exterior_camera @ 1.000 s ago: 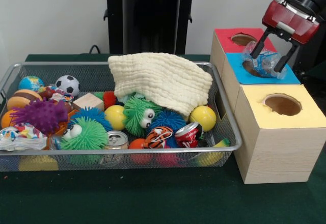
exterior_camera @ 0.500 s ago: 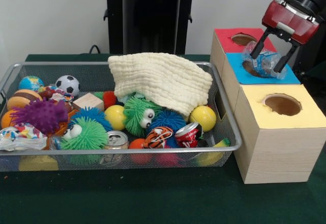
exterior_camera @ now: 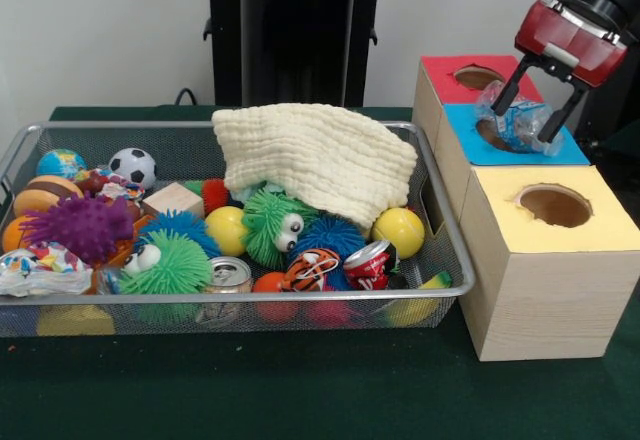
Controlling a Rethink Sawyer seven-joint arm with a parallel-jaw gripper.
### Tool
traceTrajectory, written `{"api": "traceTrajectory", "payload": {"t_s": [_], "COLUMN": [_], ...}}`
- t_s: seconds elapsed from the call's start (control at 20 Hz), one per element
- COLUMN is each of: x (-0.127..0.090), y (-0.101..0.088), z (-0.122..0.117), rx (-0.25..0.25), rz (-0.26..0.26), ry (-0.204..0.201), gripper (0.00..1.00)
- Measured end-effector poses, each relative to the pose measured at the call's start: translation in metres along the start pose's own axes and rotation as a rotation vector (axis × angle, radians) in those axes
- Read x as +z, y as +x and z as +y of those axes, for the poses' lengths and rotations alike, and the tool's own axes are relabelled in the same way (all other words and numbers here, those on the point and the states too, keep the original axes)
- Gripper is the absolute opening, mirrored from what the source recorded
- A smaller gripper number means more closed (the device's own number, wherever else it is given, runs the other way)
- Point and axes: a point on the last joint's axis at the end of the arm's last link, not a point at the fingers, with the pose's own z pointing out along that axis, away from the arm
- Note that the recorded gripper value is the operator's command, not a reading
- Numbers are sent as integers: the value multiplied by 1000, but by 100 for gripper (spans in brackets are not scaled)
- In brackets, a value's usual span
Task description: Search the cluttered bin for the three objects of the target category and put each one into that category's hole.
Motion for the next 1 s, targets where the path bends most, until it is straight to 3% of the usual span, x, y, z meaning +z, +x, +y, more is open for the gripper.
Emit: {"api": "traceTrajectory", "payload": {"t_s": [0.35, 1.0], "x": [-2, -17], "y": [-1, -8], "z": [-3, -27], "rx": [5, 67], "rz": [-3, -4], "ry": [-2, -26], "gripper": [100, 100]}}
